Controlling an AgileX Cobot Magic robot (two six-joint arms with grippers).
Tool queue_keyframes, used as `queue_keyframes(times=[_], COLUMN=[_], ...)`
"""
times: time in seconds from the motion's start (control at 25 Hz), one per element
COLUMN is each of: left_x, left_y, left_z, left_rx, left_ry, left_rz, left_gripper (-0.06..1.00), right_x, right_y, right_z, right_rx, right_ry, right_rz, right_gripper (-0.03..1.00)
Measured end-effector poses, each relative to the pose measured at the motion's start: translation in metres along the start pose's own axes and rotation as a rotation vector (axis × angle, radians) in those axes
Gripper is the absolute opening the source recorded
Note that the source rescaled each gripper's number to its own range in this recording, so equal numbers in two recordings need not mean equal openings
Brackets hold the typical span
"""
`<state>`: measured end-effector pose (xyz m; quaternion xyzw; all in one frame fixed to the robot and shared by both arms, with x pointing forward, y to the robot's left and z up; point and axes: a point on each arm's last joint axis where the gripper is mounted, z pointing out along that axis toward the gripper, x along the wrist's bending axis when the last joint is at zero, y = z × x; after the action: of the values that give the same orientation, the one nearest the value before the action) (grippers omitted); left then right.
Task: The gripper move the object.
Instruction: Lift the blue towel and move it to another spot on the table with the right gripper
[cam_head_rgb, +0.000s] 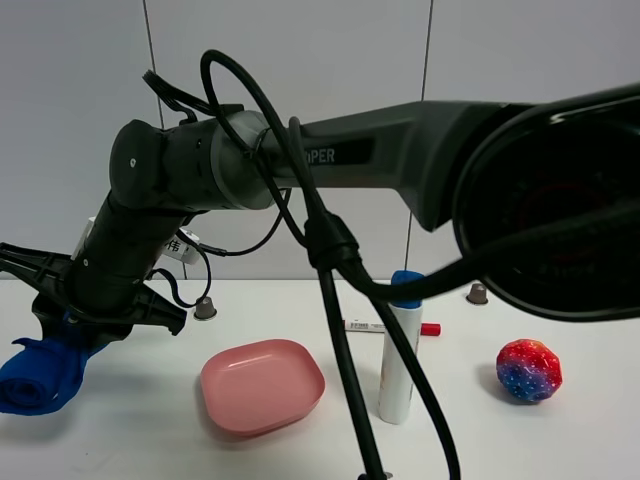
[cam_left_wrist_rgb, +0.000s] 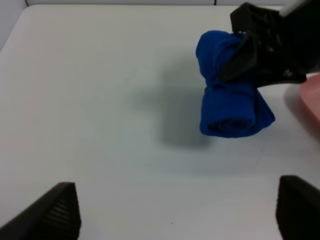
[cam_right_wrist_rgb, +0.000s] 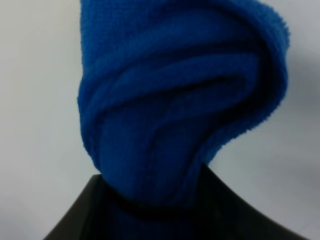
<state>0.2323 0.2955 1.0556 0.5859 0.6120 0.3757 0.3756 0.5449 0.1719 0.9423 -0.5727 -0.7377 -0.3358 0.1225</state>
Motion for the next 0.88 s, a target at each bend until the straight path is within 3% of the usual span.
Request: queue_keyframes(times=[0.32,0.88], left_x=[0.000,0.000], left_y=[0.000,0.000], left_z=[0.000,0.000], left_rx=[0.000,0.000], left_ry=[0.000,0.000], left_rz=[0.000,0.000], left_gripper=[1.00,1.00], right_x=[-0.021,-0.040], right_y=[0.001,-0.006], right_z=[0.006,0.022], right_rx=[0.041,0.096], right_ry=[-0.099,-0.158], right_rz=[0.004,0.023], right_gripper=[0.00,0.00])
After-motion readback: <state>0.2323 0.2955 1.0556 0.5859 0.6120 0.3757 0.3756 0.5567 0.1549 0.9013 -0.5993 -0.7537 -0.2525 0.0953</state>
